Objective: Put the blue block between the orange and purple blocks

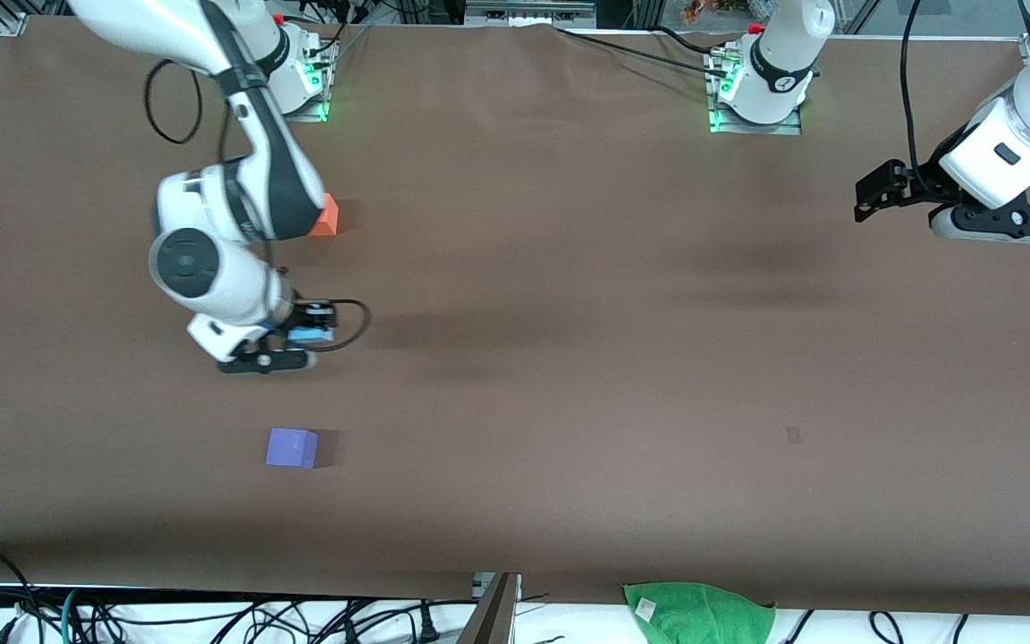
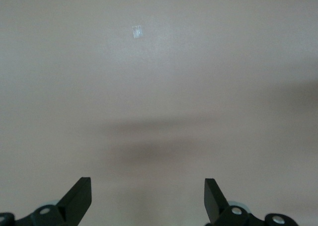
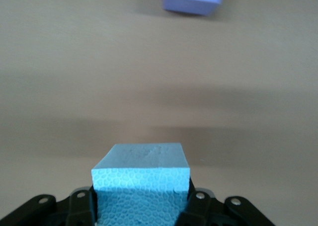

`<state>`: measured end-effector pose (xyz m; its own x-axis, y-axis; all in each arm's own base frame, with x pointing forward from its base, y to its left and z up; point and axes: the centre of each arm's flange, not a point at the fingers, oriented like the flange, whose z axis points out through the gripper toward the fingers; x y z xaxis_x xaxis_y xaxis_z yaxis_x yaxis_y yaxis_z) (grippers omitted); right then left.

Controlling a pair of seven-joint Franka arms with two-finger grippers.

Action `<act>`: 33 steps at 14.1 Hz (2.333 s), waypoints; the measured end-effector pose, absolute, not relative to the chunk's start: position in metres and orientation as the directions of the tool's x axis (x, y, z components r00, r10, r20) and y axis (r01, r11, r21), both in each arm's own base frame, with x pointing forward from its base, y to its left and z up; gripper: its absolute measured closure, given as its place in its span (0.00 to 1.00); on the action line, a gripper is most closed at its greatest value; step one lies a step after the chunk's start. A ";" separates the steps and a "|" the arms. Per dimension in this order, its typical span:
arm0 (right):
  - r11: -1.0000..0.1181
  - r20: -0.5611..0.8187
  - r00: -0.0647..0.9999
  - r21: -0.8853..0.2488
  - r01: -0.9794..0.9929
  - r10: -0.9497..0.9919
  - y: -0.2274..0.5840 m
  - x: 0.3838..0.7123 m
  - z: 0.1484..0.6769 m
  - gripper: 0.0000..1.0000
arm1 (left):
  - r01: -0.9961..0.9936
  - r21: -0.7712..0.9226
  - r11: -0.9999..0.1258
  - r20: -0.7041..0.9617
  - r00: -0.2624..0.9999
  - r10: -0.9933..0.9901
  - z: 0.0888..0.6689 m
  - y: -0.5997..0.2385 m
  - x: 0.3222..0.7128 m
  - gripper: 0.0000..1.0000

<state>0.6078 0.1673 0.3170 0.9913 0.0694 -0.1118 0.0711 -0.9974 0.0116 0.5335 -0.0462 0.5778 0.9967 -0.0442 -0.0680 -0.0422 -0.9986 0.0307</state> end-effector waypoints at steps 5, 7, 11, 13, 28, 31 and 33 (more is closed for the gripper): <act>-0.999 -0.039 0.998 -0.004 0.051 0.051 0.154 0.580 0.255 0.43 | -0.042 0.031 -0.999 -0.068 0.997 -0.044 0.578 -0.046 0.534 0.00; -0.999 -0.014 0.999 0.000 0.047 0.047 0.149 0.569 0.227 0.43 | -0.042 0.031 -0.999 -0.068 0.997 -0.044 0.578 -0.046 0.534 0.00; -0.999 -0.011 0.999 0.007 0.046 0.046 0.146 0.564 0.201 0.43 | -0.043 0.031 -0.999 -0.068 0.997 -0.045 0.578 -0.047 0.533 0.00; -0.999 -0.012 0.999 0.009 0.046 0.046 0.146 0.564 0.197 0.43 | -0.044 0.031 -0.999 -0.069 0.997 -0.047 0.578 -0.047 0.533 0.00; -0.997 0.107 0.993 -0.046 0.062 0.057 0.167 0.608 0.347 0.00 | -0.057 0.033 -0.998 -0.110 0.992 -0.060 0.589 -0.048 0.539 0.00; -0.997 0.065 0.997 -0.049 0.052 0.048 0.159 0.610 0.410 0.00 | -0.048 0.036 -0.998 -0.099 0.994 -0.052 0.591 -0.043 0.558 0.00; -0.998 0.019 0.999 -0.046 0.046 0.045 0.149 0.603 0.459 0.00 | -0.046 0.036 -0.998 -0.095 0.994 -0.049 0.595 -0.041 0.564 0.00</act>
<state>0.6034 0.1491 0.4585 0.9988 0.0455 0.0186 0.0463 -0.9979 -0.0458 0.5638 -0.0413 0.5949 0.9942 -0.0490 -0.0955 -0.0457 -0.9983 0.0365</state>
